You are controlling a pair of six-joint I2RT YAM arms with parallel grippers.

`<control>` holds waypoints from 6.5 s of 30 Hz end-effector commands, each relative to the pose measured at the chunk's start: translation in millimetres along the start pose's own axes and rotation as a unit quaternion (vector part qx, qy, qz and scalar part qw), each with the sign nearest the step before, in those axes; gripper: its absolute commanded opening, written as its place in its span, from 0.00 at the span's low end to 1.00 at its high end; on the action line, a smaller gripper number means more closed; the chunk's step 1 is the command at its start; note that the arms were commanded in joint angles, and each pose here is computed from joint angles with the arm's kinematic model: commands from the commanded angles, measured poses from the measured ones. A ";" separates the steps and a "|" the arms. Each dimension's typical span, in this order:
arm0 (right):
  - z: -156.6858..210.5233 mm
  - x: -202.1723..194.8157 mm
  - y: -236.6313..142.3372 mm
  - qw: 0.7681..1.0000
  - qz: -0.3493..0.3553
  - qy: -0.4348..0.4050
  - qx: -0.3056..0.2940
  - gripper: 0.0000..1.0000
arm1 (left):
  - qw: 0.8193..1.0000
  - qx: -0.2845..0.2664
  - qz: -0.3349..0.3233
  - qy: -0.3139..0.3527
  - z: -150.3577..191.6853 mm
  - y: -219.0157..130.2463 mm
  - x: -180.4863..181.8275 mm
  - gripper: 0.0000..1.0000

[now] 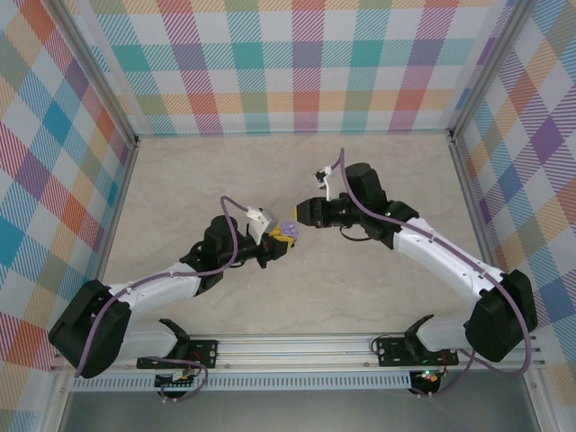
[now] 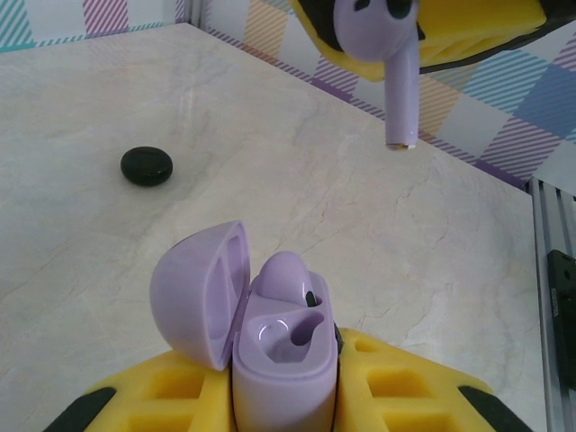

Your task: Insert the wireless bluetooth earbuds into the charging case

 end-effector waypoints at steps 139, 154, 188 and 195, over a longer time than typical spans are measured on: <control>2.4 21.2 -51.8 0.984 -0.106 -0.133 -0.060 0.19 | 0.988 -0.073 0.121 -0.064 -90.5 -7.8 -39.3 0.21; -8.4 -6.5 -42.4 0.994 -0.034 -0.096 -0.035 0.20 | 0.988 -0.090 0.119 -0.028 -110.1 -23.9 -45.7 0.21; 4.7 37.4 -54.3 0.977 -0.144 -0.156 0.022 0.22 | 0.990 -0.064 0.113 -0.047 -96.1 -8.3 -37.5 0.19; -13.3 -1.3 -46.2 0.992 -0.025 -0.125 -0.022 0.23 | 0.997 -0.033 0.040 -0.065 -87.7 -3.7 -12.7 0.20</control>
Point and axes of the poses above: each hand's point on the last joint's axis, 136 mm out from that joint toward the fingers, its own y axis out along the fingers, its own x axis along the line the jaws close on, z = x × y, the point moved 1 cm from there along -y, back along the fingers, and after that the axes turned 10 degrees about y, right-handed, at the moved point
